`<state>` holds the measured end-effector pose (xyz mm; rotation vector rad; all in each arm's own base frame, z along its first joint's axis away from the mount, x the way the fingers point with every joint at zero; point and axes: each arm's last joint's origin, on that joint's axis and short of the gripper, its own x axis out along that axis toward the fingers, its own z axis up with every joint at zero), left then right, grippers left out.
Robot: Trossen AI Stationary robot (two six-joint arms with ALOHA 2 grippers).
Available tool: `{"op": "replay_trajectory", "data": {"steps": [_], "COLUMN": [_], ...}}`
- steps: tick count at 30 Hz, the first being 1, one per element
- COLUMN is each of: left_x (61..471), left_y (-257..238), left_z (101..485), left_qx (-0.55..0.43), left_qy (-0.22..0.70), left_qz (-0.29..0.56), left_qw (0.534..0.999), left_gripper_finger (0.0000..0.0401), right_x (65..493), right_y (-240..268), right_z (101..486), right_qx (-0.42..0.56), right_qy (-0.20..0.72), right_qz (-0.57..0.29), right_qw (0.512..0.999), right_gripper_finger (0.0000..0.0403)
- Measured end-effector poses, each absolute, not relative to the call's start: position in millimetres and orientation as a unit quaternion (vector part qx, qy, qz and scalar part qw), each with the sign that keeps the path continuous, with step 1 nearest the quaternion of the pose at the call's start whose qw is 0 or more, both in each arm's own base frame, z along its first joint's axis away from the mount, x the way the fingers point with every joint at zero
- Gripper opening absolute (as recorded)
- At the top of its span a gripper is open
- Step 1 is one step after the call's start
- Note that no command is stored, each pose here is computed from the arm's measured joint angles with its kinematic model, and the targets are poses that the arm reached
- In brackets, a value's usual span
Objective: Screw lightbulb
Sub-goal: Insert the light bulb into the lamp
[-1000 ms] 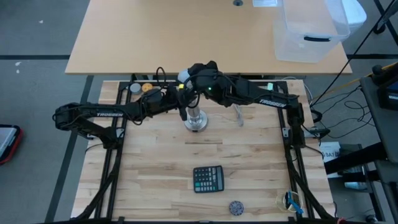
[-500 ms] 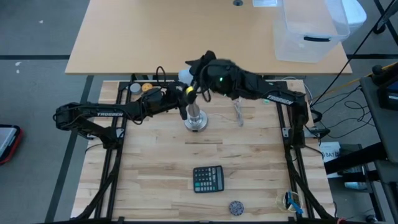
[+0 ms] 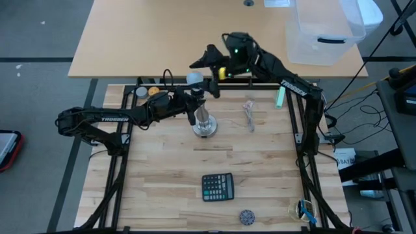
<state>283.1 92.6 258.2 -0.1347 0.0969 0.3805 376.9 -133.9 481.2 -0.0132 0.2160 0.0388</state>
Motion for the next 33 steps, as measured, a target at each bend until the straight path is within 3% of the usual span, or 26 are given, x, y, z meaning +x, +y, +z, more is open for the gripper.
{"op": "replay_trajectory", "data": {"steps": [10,28,33], "left_x": [283.0,283.0,282.9], "left_y": [92.4,92.4,92.5], "left_z": [258.4,258.3,258.2], "left_qx": [-0.067,-0.072,-0.077], "left_qy": [0.048,0.047,0.047], "left_qz": [0.188,0.187,0.187], "left_qw": [0.979,0.979,0.978], "left_gripper_finger": [0.0073,0.0073,0.0073], "right_x": [362.2,383.8,388.9], "right_y": [-165.0,-176.0,-174.6], "right_z": [481.0,451.6,450.7], "right_qx": [-0.006,-0.015,-0.018], "right_qy": [0.09,0.12,0.12], "right_qz": [0.111,0.139,0.109], "right_qw": [0.99,0.983,0.987], "right_gripper_finger": [0.0371,0.0369,0.0343]}}
